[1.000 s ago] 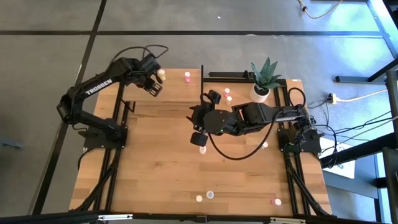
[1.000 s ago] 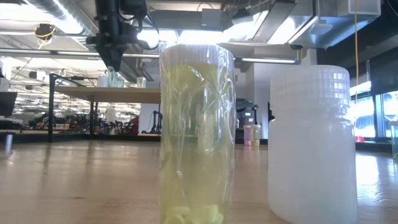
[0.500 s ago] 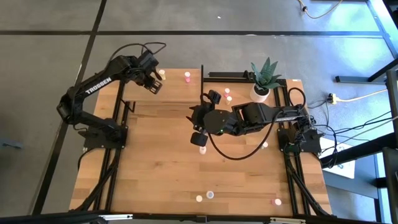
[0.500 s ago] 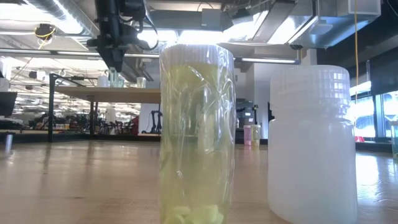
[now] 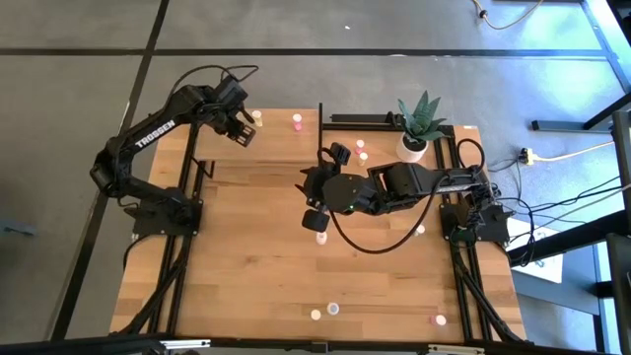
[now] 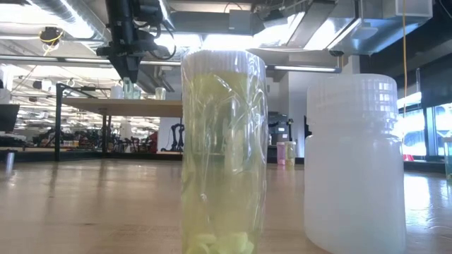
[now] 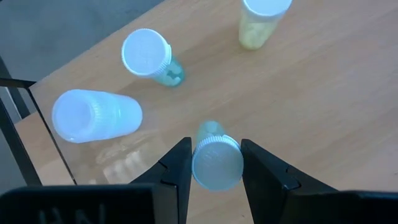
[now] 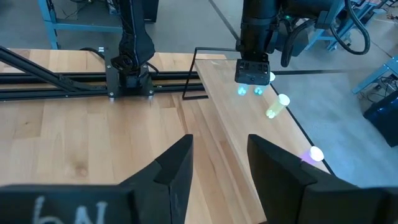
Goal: Pick and place medicine bottles onto shelf by color
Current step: Put the bottom blue pill bottle aligned with the other blue pill bottle on the shelf
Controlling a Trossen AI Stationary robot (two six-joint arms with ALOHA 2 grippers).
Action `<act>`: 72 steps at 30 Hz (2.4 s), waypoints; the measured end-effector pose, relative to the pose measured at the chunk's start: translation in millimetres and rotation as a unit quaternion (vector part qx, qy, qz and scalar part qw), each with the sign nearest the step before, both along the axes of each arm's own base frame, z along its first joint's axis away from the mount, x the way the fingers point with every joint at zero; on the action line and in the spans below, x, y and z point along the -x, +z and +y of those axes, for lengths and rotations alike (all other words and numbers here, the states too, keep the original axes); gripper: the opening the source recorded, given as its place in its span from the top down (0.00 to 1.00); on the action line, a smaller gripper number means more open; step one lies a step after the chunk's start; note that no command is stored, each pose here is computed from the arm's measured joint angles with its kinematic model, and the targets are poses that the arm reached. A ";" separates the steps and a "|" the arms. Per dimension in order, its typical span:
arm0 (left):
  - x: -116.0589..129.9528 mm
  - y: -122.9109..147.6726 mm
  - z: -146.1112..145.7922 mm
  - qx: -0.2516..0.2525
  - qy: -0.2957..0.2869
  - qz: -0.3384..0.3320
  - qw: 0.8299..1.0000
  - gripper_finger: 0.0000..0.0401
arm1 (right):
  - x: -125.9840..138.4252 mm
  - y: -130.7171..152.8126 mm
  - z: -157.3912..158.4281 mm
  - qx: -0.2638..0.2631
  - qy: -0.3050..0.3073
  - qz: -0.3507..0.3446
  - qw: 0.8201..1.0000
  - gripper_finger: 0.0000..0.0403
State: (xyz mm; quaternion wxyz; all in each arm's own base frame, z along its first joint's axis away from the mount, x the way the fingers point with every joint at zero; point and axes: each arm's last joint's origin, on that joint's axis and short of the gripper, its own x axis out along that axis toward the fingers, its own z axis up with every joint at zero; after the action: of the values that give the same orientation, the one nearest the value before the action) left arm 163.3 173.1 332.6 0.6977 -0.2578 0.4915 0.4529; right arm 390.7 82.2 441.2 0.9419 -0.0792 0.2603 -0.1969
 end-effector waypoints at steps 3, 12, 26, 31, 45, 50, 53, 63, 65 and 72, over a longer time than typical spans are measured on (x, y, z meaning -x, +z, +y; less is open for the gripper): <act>0.0 -0.1 0.1 0.000 0.000 0.000 1.000 0.74 | 0.0 0.0 0.0 0.000 0.000 0.000 1.000 0.62; -0.6 -0.2 -0.4 0.010 -0.005 -0.009 1.000 0.74 | 0.0 0.0 0.0 0.000 0.000 0.000 1.000 0.62; -5.8 -6.8 5.4 0.014 -0.003 0.003 1.000 0.74 | -0.5 0.7 0.1 -0.001 0.000 -0.005 1.000 0.62; -4.6 -7.1 5.9 0.003 0.005 0.020 1.000 0.73 | -0.7 1.1 0.2 -0.002 0.000 -0.007 1.000 0.62; -4.8 -6.9 6.0 0.000 -0.008 0.024 1.000 0.71 | -0.8 1.2 0.2 -0.001 0.001 -0.007 1.000 0.62; -4.8 -7.0 6.0 0.000 -0.016 0.028 0.999 0.71 | -0.8 1.2 0.2 -0.001 0.001 -0.007 1.000 0.62; -4.8 -7.0 5.9 0.001 -0.017 0.026 1.000 0.71 | -0.8 1.2 0.2 0.000 0.001 -0.007 1.000 0.62; -5.4 -7.1 5.6 0.008 -0.020 0.018 1.000 0.71 | -0.8 1.2 0.2 0.000 0.001 -0.007 1.000 0.62; -5.4 -7.0 5.6 0.008 -0.020 0.018 1.000 0.71 | -0.8 1.2 0.2 0.000 0.001 -0.007 1.000 0.62; -5.4 -7.1 5.6 0.008 -0.019 0.017 1.000 0.70 | -0.8 1.2 0.2 0.000 0.001 -0.007 1.000 0.62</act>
State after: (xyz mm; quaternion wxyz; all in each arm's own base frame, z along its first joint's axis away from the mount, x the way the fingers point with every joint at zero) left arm 168.7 178.7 325.5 0.6953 -0.2463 0.5121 0.4401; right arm 391.5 82.4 442.3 0.9438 -0.0777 0.2540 -0.1965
